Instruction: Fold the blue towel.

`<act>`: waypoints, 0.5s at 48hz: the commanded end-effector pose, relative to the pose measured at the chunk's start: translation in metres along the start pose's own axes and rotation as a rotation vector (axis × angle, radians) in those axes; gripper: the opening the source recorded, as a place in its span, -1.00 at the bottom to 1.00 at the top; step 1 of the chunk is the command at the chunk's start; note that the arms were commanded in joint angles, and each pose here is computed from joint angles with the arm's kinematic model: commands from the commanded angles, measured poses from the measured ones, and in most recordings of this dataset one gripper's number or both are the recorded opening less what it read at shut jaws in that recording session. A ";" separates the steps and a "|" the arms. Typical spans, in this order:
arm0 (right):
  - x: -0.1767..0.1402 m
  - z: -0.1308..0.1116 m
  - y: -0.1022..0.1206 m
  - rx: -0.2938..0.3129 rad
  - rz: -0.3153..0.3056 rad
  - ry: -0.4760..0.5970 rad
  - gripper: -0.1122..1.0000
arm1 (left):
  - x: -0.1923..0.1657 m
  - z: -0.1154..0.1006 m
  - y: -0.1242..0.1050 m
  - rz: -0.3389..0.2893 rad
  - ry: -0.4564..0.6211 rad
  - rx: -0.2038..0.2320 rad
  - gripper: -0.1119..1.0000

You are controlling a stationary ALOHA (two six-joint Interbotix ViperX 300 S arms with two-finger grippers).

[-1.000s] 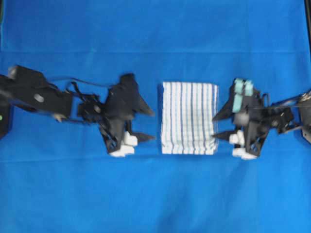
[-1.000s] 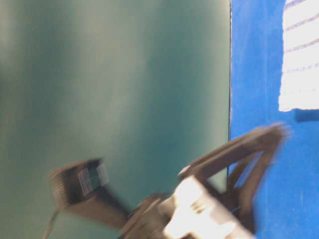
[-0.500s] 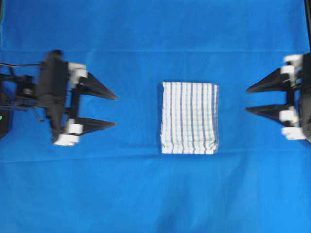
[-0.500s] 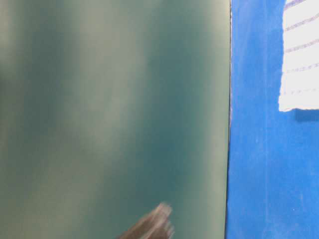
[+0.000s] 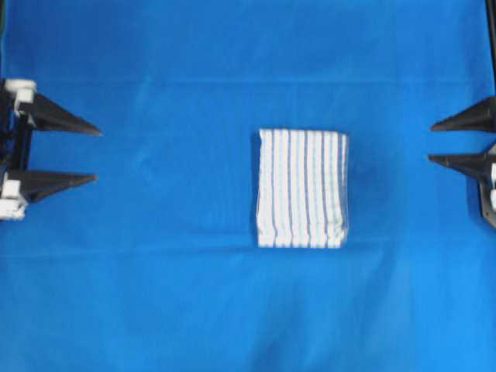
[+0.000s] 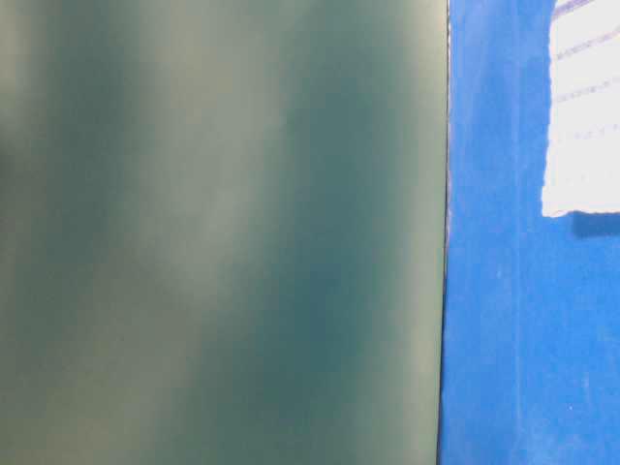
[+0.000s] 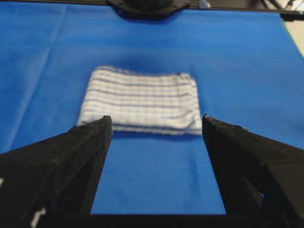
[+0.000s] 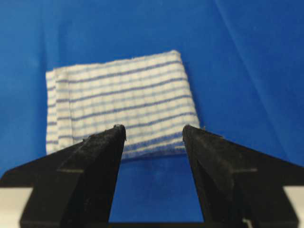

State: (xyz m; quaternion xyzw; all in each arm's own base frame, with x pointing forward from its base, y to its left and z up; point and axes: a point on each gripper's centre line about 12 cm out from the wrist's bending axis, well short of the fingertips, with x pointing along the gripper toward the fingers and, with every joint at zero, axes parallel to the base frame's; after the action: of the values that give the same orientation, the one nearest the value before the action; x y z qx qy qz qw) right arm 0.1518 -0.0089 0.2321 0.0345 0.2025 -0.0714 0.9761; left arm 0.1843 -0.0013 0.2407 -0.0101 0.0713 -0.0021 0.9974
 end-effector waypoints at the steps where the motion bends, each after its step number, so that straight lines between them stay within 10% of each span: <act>1: 0.001 0.002 0.002 -0.006 0.015 -0.014 0.24 | -0.009 -0.002 0.001 0.002 -0.026 0.010 0.46; 24: 0.003 -0.001 0.003 -0.003 0.020 -0.004 0.24 | -0.022 -0.019 0.001 0.002 -0.028 0.019 0.46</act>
State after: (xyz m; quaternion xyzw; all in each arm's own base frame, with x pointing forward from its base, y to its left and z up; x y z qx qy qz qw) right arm 0.1523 -0.0073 0.2262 0.0363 0.2035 -0.0647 0.9763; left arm 0.1583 -0.0012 0.2213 -0.0019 0.0621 -0.0033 0.9981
